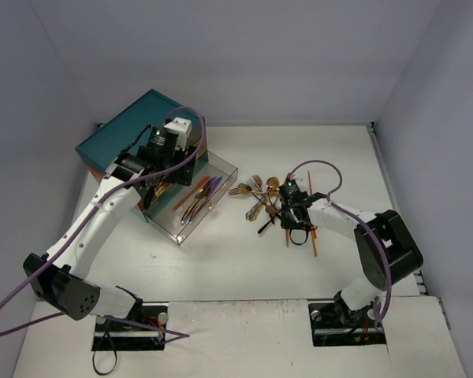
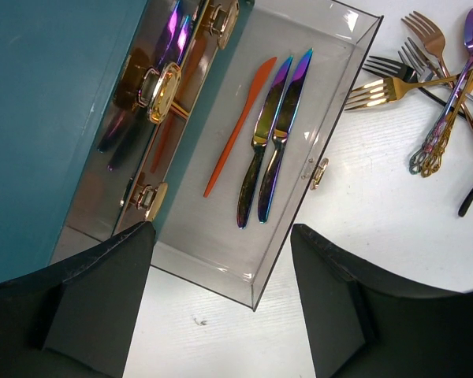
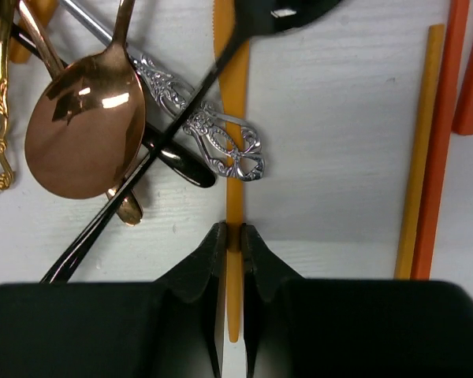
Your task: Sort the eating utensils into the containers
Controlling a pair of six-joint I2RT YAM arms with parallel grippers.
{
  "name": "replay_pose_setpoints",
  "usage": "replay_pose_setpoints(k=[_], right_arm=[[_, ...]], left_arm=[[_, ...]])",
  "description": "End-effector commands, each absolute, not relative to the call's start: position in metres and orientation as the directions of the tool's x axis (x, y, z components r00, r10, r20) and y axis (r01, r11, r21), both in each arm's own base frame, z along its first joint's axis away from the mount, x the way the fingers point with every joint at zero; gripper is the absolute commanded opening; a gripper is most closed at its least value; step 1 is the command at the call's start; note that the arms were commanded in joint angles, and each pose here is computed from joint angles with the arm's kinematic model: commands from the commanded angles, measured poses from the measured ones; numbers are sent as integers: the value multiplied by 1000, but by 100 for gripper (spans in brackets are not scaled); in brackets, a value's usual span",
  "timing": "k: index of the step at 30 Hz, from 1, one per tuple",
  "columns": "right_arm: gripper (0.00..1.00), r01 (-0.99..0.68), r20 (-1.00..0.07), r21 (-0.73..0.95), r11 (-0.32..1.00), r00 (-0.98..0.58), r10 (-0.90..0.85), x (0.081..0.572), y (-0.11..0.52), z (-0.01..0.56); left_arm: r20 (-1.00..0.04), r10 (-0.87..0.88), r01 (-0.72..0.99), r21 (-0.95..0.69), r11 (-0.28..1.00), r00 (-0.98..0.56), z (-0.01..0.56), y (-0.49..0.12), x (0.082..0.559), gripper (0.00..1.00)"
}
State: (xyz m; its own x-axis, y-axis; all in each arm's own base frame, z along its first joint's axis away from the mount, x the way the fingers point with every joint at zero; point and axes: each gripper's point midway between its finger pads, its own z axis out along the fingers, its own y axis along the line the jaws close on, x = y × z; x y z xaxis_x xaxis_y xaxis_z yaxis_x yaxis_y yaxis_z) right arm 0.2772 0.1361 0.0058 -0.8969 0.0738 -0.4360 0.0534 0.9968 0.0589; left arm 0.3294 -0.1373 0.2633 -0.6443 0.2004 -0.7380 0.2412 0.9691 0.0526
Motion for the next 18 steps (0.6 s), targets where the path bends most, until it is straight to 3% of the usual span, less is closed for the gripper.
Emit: replay_pose_setpoints(k=[1,11,18], right_arm=[[0,154,-469,2,988,-872,136,274,117,4],[0,232,-525,26,972,-825,210,252,98,53],[0,193,-526,78,978,-826,205,250,106,97]], left_arm=[[-762,187,243,40,969,-620,274,-137,326,67],[-767,196,262,38,964,-611,280,-142,332,67],[-770,183,272,13,962,-611,283,-148,335,67]])
